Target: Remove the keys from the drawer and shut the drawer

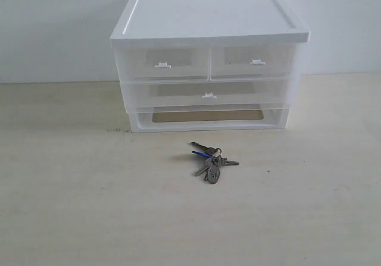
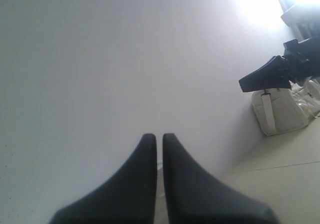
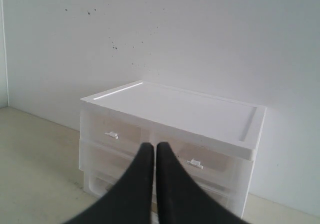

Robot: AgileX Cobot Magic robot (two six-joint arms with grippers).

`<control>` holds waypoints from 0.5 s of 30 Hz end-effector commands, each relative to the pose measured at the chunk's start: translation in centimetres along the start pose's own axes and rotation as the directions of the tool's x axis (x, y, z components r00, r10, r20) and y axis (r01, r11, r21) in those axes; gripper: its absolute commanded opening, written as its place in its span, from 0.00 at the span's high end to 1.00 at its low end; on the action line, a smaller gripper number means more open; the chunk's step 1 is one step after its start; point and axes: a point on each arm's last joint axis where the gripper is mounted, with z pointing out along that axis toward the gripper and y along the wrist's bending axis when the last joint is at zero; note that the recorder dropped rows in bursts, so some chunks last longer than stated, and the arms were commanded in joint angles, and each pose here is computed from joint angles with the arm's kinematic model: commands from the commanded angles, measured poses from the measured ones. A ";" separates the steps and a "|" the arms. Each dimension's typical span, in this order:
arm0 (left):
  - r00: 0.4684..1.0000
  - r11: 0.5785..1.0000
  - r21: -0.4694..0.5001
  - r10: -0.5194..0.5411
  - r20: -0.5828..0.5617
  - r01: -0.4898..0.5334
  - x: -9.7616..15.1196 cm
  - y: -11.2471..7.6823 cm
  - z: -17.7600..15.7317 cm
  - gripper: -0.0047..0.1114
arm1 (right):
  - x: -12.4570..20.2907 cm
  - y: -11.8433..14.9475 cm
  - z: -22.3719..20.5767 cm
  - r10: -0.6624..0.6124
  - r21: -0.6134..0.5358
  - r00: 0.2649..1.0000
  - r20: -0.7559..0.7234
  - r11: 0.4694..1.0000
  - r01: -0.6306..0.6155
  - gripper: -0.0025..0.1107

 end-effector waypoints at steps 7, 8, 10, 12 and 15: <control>1.000 1.000 -0.008 0.011 -0.007 -0.011 0.2 0.0 -0.1 0.92 | 0.0 0.0 -0.1 0.006 -0.001 1.000 0.007 1.000 -0.006 0.98; 1.000 1.000 -0.011 0.008 -0.010 -0.008 0.2 0.0 -0.1 0.92 | 0.0 0.0 -0.1 0.006 -0.001 1.000 0.007 1.000 -0.006 0.98; 1.000 0.999 -0.032 0.000 -0.024 0.000 0.4 0.2 -0.1 0.92 | 0.0 0.0 -0.1 0.006 -0.001 1.000 0.007 1.000 -0.006 0.98; 0.995 0.983 -0.161 -0.095 -0.040 0.087 0.7 1.3 -0.2 0.92 | 0.0 0.0 -0.1 0.006 -0.001 1.000 0.007 1.000 -0.006 0.98; 0.887 0.738 -0.526 -0.456 0.072 0.422 1.9 4.4 -1.5 0.92 | 0.0 0.0 -0.1 0.006 -0.001 1.000 0.007 1.000 -0.006 0.98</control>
